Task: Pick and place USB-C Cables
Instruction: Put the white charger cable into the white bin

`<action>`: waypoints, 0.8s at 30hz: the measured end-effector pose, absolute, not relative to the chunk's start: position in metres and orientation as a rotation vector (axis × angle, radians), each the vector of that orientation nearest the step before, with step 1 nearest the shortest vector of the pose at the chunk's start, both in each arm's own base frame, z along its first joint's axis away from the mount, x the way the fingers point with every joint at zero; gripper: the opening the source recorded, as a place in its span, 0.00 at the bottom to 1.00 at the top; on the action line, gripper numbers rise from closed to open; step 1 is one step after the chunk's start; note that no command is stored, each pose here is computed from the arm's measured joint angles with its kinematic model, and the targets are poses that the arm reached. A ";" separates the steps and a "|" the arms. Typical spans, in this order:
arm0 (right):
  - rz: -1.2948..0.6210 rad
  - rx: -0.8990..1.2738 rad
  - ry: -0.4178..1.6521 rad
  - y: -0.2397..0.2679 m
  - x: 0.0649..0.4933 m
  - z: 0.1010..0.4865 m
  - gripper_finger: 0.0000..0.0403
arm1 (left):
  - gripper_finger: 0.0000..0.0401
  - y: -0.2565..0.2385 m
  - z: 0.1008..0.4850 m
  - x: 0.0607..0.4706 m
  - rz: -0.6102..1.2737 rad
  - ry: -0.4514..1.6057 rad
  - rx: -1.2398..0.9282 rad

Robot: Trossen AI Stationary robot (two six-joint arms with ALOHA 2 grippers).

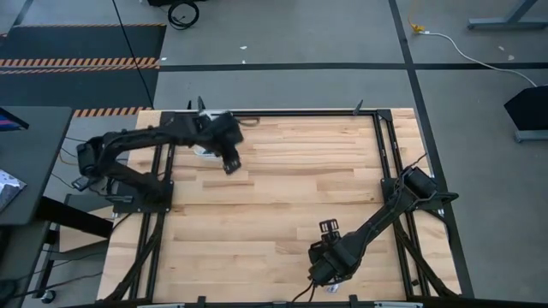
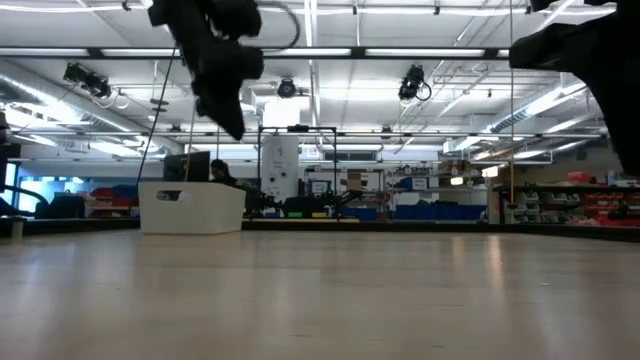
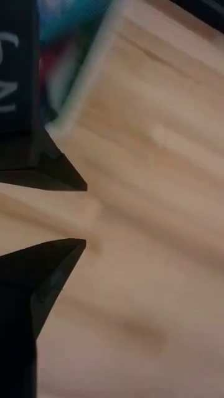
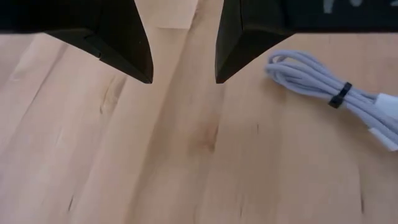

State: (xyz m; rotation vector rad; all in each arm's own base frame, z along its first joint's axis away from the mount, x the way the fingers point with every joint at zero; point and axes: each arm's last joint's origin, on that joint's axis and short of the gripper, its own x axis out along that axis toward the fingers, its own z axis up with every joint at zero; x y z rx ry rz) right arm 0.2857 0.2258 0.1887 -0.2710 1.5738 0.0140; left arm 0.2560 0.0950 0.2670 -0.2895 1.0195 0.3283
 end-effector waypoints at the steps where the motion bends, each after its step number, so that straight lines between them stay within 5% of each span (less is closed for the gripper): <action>1: 0.014 -0.270 1.573 0.226 0.285 0.189 0.45 | 0.35 0.086 0.270 0.261 0.296 1.008 -0.267; 10: 0.009 -0.160 1.621 0.234 0.279 0.189 0.45 | 0.35 -0.009 0.276 0.280 0.093 0.957 -0.146; 24: 0.168 -0.025 1.519 0.264 0.277 0.189 0.45 | 0.35 -0.127 0.279 0.252 -0.045 0.872 0.075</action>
